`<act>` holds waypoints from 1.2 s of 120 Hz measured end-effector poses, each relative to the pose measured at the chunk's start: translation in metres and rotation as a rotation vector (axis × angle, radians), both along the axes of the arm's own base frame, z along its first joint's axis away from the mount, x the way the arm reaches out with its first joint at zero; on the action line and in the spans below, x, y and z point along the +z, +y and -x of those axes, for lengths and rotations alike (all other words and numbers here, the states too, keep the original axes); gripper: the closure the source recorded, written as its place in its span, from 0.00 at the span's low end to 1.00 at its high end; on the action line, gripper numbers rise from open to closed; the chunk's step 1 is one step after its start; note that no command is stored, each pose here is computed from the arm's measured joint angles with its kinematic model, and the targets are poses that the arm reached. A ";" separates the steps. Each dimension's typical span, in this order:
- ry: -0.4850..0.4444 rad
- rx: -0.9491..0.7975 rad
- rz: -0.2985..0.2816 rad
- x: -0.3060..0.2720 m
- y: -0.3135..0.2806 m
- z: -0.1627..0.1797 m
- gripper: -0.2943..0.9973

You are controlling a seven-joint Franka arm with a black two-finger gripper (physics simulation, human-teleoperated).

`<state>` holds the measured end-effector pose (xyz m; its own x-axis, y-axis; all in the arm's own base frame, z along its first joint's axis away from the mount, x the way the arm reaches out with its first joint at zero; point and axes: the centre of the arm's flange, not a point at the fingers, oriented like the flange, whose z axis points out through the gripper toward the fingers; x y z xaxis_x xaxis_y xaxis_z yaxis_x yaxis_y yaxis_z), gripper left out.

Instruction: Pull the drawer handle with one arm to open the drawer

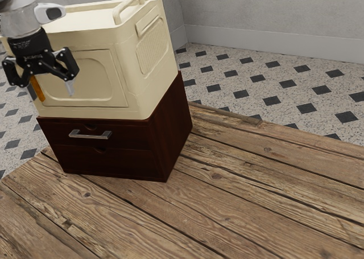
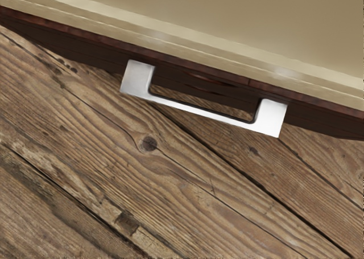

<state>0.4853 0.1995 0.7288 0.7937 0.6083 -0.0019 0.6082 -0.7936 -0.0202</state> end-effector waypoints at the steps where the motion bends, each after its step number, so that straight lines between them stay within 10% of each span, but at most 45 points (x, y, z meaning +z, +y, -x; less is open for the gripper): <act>1: 0.001 0.001 0.000 0.000 -0.001 0.000 0.23; 36: -0.003 -0.095 0.036 0.000 -0.083 -0.027 0.23; 62: -0.254 -0.077 -0.024 0.128 -0.122 0.048 0.23; 122: -0.172 -0.113 0.000 0.081 -0.176 -0.007 0.23; 144: -0.144 -0.008 -0.063 0.055 -0.160 0.096 0.23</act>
